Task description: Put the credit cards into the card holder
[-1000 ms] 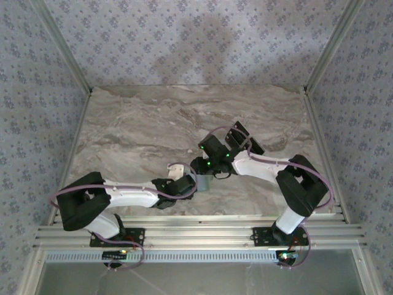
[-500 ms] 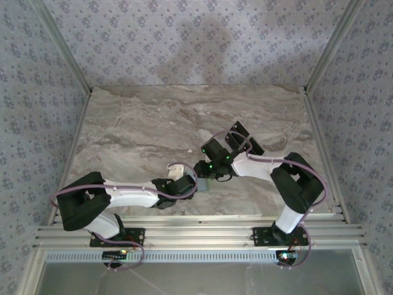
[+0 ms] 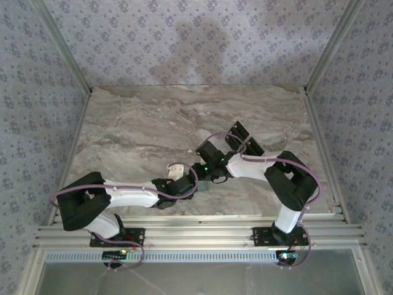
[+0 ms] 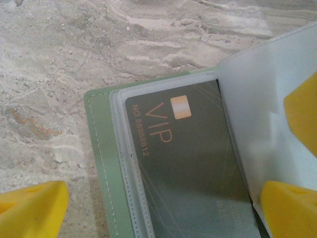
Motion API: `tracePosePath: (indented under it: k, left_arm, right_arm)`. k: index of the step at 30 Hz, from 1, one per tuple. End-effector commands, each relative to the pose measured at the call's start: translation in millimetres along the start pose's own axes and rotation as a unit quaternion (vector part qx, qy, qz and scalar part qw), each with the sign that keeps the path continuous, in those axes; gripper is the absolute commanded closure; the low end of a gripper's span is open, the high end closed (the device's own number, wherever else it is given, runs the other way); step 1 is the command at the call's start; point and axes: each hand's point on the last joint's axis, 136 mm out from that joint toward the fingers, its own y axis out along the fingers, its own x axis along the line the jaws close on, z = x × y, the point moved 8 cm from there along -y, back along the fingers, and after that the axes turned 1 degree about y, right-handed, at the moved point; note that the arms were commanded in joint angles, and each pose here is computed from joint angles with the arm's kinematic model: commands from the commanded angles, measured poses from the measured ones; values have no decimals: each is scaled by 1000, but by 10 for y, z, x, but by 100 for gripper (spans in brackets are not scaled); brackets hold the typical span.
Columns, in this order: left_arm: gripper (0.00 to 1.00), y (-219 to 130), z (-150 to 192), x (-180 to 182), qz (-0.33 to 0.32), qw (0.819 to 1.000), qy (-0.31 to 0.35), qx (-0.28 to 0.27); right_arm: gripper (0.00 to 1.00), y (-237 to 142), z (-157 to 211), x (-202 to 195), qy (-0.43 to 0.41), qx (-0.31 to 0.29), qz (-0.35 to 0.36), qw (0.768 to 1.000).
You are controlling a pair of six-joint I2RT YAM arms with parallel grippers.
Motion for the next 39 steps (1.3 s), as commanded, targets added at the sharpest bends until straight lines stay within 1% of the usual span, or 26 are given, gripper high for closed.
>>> tracePosePath:
  k: [1,4,7,12,20,24,30,34,35,39]
  left_arm:
    - [1,-11,15,15,-14,1000,7,1]
    - [1,-58,-13,20,-10,1000,5,-3]
    - [1,-178,-70,57,-2,1000,-4,-16]
    - [1,-438,-176,244,9,998,-35,-57]
    - [0,-701,-162,609,20,989,-100,-105]
    - [0,-758,-138,713,23,987,-113,-112]
    - [0,-789,-119,777,24,986,-120,-116]
    - [0,-789,-112,785,23,986,-120,-115]
    - [0,-788,-111,784,24,986,-120,-115]
    - [0,-778,-110,776,25,986,-120,-112]
  right_arm:
    - [56,28,20,79,2,12,-10,1000]
    - [56,18,24,107,3,12,-15,1000]
    - [56,-2,20,141,3,10,-19,1000]
    - [56,-26,11,220,0,8,-25,1000]
    - [56,-9,21,439,-15,11,-32,999]
    - [56,58,27,539,-21,17,-30,999]
    - [56,247,62,686,-33,35,-21,999]
    - [56,391,125,661,-34,52,-7,998]
    - [56,382,53,746,-36,45,-17,998]
    - [56,330,14,791,-44,46,-25,998]
